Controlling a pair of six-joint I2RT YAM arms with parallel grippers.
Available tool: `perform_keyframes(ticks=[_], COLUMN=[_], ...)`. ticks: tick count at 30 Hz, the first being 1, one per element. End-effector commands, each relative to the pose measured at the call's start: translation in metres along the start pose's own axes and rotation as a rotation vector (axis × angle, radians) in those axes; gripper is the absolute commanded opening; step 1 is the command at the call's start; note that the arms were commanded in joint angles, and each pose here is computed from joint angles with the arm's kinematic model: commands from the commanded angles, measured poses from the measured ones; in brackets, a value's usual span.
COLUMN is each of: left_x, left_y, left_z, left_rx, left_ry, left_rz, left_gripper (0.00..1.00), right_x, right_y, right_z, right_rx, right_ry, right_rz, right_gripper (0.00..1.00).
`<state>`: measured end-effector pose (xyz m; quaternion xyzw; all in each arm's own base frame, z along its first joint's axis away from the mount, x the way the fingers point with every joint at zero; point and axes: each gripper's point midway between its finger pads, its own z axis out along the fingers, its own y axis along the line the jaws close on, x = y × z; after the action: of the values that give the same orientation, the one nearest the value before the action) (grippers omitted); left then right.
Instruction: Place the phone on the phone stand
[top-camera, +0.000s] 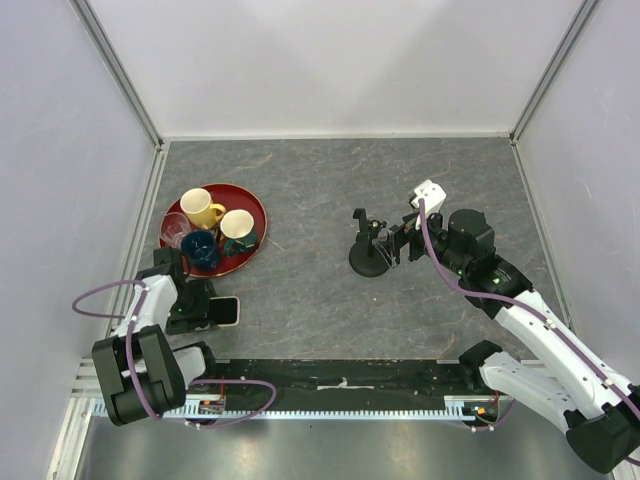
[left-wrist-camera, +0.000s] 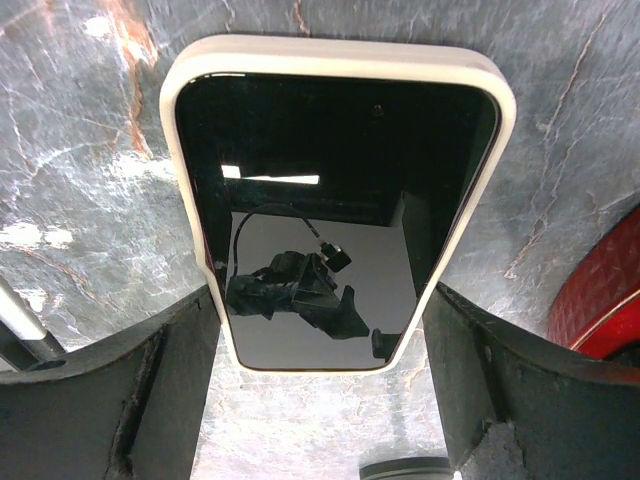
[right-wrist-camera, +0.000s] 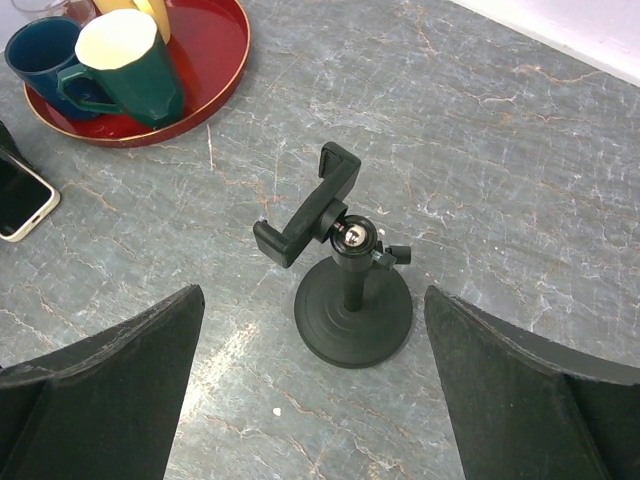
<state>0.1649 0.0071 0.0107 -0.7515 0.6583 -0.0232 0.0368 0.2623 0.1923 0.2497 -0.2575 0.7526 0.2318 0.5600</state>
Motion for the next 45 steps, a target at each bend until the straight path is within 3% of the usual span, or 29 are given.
perform_keyframes(ticks=[1, 6, 9, 10, 11, 12, 13, 18, 23, 30, 33, 37, 40, 41, 45], left_x=[-0.009, -0.011, -0.011, -0.011, -0.011, -0.009, -0.007, -0.003, -0.007, 0.0, 0.003, 0.025, 0.067, 0.087, 0.128], left_y=[0.004, 0.001, -0.002, -0.004, -0.003, -0.004, -0.003, -0.003, -0.018, -0.029, -0.047, -0.096, -0.114, -0.109, -0.101], left_z=[0.009, 0.011, 0.012, 0.011, 0.012, 0.011, 0.01, -0.011, -0.06, -0.106, -0.136, -0.218, -0.277, -0.29, -0.315], left_rx=[-0.017, -0.021, 0.001, 0.014, 0.016, 0.022, 0.025, 0.036, 0.204, 0.387, 0.497, 0.907, 1.233, 1.325, 1.503], left_ry=[-0.051, -0.056, -0.06, -0.061, -0.058, -0.047, -0.041, -0.02, -0.061, -0.047, -0.056, -0.154, -0.146, -0.079, -0.059], left_rz=[-0.012, -0.009, -0.005, -0.004, 0.001, 0.004, 0.012, 0.018, 0.045, 0.081, 0.175, 0.584, 0.905, 1.003, 1.251], left_gripper=[0.78, 0.76, 0.48, 0.32, 0.26, 0.1, 0.02, 0.02, 0.02, 0.02, 0.02, 0.02, 0.02, 0.02, 0.02], right_x=[-0.009, -0.015, -0.012, -0.007, -0.01, -0.006, -0.004, -0.006, -0.012, -0.016, -0.021, -0.034, -0.043, -0.044, -0.049], right_y=[-0.002, -0.011, -0.013, -0.012, -0.011, -0.01, -0.011, -0.029, -0.055, -0.056, -0.051, -0.04, -0.035, -0.035, -0.036], right_z=[-0.001, -0.002, -0.001, 0.001, 0.001, 0.0, 0.002, -0.007, -0.028, -0.028, -0.026, -0.024, -0.026, -0.026, -0.026], right_rx=[0.018, 0.09, 0.111, 0.108, 0.102, 0.103, 0.109, 0.236, 0.413, 0.413, 0.385, 0.318, 0.287, 0.287, 0.297], right_ry=[-0.025, -0.025, 0.01, 0.037, 0.039, 0.063, 0.077, 0.08, -0.007, 0.006, 0.007, -0.02, -0.042, -0.042, -0.028], right_rz=[0.008, 0.088, 0.124, 0.138, 0.141, 0.148, 0.164, 0.216, 0.265, 0.239, 0.239, 0.241, 0.239, 0.244, 0.261], right_gripper=[0.98, 0.98, 0.98, 0.98, 0.98, 0.98, 0.98, 0.98, 0.98, 0.98, 0.98, 0.98, 0.98, 0.98, 0.98])
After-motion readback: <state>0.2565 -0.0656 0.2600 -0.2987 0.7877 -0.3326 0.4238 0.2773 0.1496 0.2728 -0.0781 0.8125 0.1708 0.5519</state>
